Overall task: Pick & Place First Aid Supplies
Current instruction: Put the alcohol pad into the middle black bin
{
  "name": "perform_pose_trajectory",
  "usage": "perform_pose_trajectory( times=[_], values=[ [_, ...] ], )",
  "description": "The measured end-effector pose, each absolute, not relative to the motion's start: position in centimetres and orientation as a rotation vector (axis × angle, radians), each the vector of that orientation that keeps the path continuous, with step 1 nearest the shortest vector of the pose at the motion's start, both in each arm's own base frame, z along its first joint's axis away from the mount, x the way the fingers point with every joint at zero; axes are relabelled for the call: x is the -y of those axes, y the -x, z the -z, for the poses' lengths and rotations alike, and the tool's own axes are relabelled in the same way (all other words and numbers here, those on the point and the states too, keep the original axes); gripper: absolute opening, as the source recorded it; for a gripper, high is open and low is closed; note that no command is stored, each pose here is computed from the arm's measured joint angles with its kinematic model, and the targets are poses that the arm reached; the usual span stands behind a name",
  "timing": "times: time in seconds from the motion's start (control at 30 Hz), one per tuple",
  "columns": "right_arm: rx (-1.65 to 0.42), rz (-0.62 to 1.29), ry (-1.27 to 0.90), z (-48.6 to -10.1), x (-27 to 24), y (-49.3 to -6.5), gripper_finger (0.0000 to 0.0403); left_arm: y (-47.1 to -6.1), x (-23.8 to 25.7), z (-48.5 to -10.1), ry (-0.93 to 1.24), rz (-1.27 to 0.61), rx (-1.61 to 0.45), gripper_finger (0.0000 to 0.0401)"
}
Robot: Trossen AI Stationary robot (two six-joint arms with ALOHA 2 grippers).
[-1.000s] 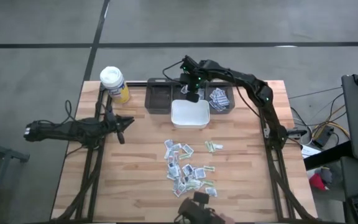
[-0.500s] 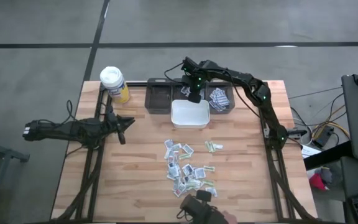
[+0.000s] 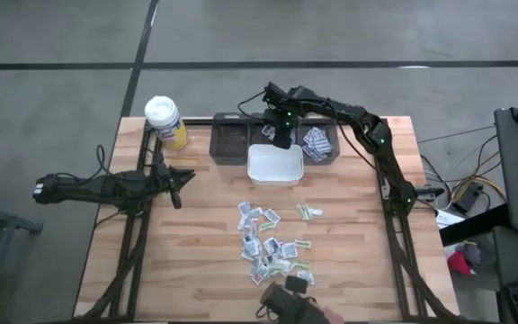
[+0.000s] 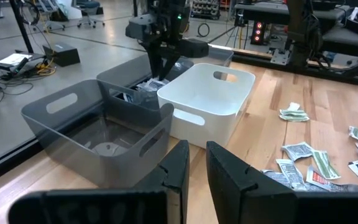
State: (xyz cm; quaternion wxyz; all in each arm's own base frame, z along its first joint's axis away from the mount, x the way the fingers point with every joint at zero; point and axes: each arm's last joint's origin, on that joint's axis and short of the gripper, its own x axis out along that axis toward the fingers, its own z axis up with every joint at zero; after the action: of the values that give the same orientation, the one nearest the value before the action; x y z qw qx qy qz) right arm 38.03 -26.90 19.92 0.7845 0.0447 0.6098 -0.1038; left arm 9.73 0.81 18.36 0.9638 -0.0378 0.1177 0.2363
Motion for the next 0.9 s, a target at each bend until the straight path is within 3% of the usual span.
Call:
perform_pose_trajectory(
  times=[0.33,0.5,0.67,0.9],
  values=[
    [-1.389,0.249,-0.249,-27.0,24.1,-37.9,0.0109,-9.7,-0.8,-18.4,0.077,-0.478,-0.238,0.0053],
    [-1.329,0.108,-0.399,-30.1,21.5,-37.9,0.0095,-9.7,-0.8,-18.4,0.092,-0.48,-0.235,0.0053],
    [-1.297,-0.051,-0.541,-31.4,18.0,-37.9,0.0079,-9.7,-0.8,-18.4,0.093,-0.48,-0.234,0.0053],
    [-1.367,-0.151,-0.496,-31.6,11.5,-39.0,0.0071,-9.7,-0.8,-18.4,0.095,-0.475,-0.234,0.0053]
  ],
)
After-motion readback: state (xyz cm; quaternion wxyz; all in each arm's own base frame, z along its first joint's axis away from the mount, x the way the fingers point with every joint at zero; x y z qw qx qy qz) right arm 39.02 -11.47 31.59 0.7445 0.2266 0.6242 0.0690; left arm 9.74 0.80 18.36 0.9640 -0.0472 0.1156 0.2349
